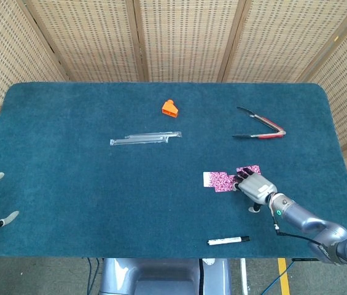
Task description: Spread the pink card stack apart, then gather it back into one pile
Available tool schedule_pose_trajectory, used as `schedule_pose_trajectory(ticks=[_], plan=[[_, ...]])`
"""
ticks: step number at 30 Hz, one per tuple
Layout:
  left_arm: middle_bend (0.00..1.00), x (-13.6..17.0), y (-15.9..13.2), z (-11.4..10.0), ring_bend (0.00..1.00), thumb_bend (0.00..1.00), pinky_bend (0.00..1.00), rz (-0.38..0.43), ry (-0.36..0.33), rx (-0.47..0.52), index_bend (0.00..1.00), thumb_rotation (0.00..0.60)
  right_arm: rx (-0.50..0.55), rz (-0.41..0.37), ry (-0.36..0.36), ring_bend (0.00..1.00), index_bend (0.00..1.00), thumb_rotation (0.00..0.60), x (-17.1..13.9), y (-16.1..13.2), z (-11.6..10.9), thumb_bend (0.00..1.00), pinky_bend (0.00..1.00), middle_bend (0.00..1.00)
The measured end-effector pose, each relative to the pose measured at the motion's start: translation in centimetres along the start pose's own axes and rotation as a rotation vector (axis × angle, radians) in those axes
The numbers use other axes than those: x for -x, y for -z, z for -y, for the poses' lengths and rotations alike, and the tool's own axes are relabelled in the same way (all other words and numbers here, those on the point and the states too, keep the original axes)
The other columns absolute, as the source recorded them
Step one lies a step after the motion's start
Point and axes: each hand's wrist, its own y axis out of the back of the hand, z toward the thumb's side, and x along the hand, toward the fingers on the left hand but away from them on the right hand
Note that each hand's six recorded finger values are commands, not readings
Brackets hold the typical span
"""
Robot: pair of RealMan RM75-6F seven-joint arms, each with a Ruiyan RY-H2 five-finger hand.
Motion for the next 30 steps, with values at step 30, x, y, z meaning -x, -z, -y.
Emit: schedule_pose_trajectory(ticks=[30], plan=[[0.0, 0.3, 1.0, 0.3, 0.0, 0.1, 0.0, -0.027, 0.007, 0.0, 0.16, 0.429, -0.031, -0.027, 0.035, 0.0, 0.26, 0.6, 1.8, -1.3, -1.3, 0.26, 0.0, 0.15]])
